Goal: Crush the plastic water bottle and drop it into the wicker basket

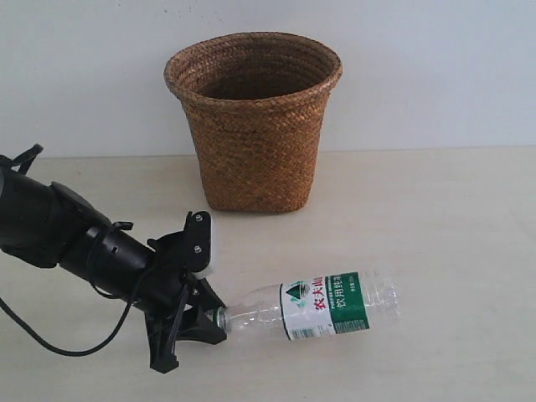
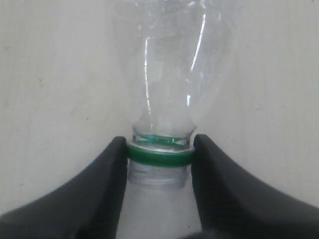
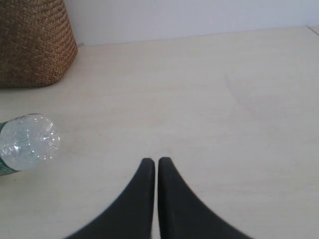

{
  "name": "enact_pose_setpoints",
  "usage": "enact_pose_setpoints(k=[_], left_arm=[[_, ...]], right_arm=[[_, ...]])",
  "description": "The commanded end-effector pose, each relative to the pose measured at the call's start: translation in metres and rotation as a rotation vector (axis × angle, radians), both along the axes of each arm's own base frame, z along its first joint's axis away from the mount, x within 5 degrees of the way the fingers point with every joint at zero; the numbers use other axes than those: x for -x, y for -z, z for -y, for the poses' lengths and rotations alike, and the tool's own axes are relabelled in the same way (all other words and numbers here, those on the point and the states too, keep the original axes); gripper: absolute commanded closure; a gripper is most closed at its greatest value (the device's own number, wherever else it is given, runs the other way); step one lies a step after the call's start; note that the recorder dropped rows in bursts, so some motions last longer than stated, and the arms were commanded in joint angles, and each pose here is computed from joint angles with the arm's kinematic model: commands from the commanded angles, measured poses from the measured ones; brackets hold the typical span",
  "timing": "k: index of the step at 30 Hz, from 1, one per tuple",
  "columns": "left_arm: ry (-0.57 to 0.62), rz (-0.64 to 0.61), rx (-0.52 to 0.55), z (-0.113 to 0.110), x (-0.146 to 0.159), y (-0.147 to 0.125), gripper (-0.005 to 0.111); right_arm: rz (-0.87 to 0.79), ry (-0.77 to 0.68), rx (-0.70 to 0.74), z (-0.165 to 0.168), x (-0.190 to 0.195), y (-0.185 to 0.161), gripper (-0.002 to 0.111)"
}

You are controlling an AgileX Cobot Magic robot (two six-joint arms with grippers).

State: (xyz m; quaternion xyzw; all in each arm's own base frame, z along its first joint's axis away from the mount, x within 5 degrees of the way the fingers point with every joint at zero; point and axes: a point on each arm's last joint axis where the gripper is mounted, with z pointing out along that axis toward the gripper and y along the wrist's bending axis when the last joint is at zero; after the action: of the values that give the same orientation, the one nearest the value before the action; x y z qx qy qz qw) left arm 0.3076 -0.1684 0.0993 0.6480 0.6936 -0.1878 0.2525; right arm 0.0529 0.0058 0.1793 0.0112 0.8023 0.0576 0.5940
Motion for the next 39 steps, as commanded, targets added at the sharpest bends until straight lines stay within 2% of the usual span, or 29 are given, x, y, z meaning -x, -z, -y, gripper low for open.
enact_pose_setpoints(k=[1,17,22,30,36,39], left_arm=[[0.0,0.042,0.01,0.001,-0.001,-0.013,0.103],[0.085,0.044,-0.115,-0.008,0.003,-0.01,0.103],[0.086,0.053,-0.113,-0.008,0.003,-0.013,0.103],[0.045,0.113,-0.076,-0.008,0.004,-0.044,0.103],[0.016,0.14,-0.106,-0.011,0.001,-0.041,0.103],[-0.019,0.159,-0.143,-0.014,-0.002,-0.04,0.103]], right_arm=[[0.011,0.003,0.006,0.0,0.0,-0.001,0.108],[0.011,0.003,0.006,0.0,0.0,-0.001,0.108],[0.011,0.003,0.006,0.0,0.0,-0.001,0.108],[0.011,0.003,0.006,0.0,0.0,-0.001,0.108],[0.02,0.004,0.006,0.0,0.0,-0.002,0.108],[0.084,0.011,0.003,0.001,-0.001,-0.007,0.108]])
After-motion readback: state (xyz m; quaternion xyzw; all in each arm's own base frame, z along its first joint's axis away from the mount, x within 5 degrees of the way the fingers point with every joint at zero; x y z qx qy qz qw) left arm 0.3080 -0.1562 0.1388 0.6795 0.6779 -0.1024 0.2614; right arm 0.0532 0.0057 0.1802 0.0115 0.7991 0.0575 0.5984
